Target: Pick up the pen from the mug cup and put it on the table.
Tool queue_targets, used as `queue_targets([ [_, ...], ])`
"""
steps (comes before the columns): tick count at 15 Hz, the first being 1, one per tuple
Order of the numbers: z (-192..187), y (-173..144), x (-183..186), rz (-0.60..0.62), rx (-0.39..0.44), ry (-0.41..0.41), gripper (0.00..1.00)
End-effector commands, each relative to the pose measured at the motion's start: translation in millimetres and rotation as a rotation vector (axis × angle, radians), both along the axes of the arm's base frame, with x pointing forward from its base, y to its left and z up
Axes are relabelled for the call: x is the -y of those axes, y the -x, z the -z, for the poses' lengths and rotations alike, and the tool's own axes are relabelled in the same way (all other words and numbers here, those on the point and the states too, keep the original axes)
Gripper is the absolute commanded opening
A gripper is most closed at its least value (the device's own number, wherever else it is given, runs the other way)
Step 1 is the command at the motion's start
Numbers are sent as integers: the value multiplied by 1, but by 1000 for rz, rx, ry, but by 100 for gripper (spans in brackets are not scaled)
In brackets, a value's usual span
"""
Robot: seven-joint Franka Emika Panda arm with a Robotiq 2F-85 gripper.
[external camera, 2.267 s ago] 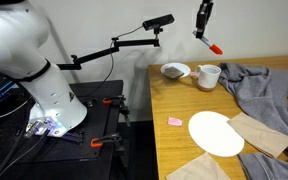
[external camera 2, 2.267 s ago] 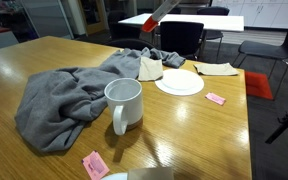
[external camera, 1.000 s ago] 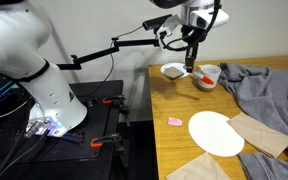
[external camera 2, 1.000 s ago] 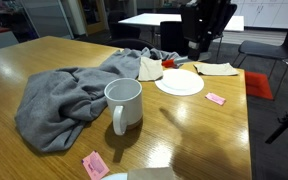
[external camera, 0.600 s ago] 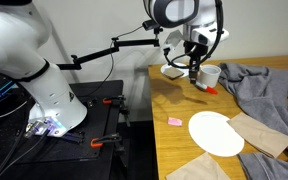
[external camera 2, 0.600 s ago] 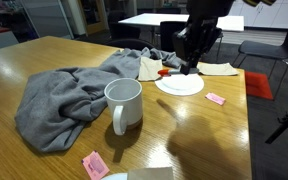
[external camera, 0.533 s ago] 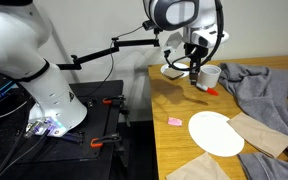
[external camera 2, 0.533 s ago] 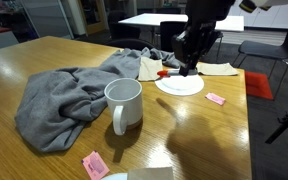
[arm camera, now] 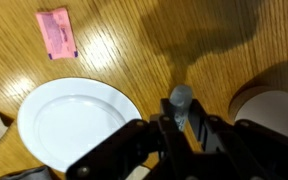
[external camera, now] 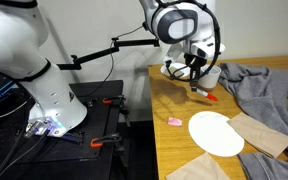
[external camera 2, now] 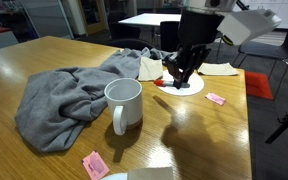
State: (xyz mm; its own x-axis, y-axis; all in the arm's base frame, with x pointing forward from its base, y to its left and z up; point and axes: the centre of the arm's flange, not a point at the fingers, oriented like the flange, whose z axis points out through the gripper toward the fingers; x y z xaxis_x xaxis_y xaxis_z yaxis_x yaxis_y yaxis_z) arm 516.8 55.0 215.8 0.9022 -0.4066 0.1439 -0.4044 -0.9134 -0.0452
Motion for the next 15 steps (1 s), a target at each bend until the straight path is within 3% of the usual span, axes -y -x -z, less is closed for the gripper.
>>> queue_targets([
  [1, 13, -8, -12, 21, -4, 14, 6],
  [2, 16, -8, -13, 25, -15, 16, 47],
  [3, 18, -8, -14, 23, -22, 21, 48],
  [7, 13, -14, -16, 39, -19, 35, 77],
  [10, -11, -15, -12, 85, 5, 24, 98],
  [15, -70, -16, -9, 154, 18, -13, 100],
])
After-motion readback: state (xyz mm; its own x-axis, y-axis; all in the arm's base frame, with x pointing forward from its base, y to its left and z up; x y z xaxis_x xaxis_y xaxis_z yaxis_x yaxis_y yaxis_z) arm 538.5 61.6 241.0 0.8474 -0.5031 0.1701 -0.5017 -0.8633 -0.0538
